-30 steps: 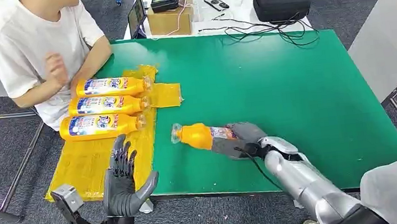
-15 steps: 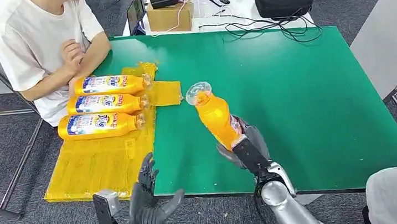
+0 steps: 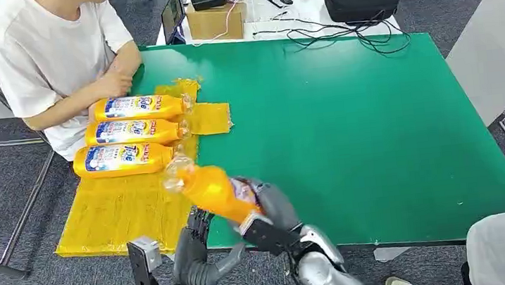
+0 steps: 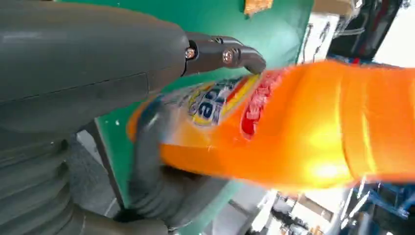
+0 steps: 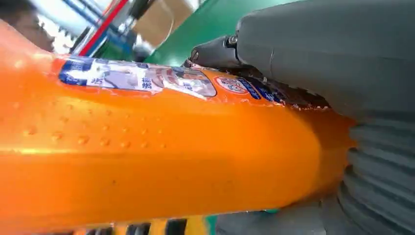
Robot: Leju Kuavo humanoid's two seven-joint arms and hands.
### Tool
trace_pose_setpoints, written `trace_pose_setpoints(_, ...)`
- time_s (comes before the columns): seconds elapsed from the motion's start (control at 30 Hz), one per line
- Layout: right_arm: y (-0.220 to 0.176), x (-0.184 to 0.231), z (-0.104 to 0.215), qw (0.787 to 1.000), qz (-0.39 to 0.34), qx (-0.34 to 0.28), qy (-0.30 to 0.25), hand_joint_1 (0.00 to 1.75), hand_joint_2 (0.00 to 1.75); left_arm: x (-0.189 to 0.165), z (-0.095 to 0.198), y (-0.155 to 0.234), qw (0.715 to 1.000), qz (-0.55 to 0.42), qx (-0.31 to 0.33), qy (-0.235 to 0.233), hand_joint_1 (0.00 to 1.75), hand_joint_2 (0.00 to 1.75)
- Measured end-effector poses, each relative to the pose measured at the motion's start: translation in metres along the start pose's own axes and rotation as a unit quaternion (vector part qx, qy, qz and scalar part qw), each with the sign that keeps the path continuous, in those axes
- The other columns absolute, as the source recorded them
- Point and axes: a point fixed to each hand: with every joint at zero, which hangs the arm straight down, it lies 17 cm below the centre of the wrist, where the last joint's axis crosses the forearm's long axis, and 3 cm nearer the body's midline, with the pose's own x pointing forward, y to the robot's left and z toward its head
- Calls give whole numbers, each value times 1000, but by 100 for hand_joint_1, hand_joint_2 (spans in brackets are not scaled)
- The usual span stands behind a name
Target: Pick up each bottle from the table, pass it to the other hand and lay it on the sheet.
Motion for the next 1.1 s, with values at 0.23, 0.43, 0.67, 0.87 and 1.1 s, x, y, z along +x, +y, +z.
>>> trace_pose_setpoints(0.23, 28, 19, 4, 999, -5, 31, -24, 175, 175, 9, -4, 8, 1000, 9, 19, -16, 0, 175)
trace_pose_setpoints(0.43, 54, 36, 9, 997, -22, 66, -44, 175, 175, 21, -8, 9, 999, 36, 22, -31, 0, 175)
trace_pose_setpoints(0.67, 68, 51, 9, 991, -34, 106, -71, 175, 175, 28, -11, 10, 998, 47, 15, -43, 150, 175)
trace_pose_setpoints(0.87, 68, 54, 7, 989, -34, 121, -82, 175, 175, 32, -11, 9, 997, 53, 5, -51, 175, 175)
trace_pose_setpoints(1.1, 72, 57, 11, 988, -54, 124, -81, 0, 0, 29, -3, 11, 994, 103, -5, -33, 175, 175)
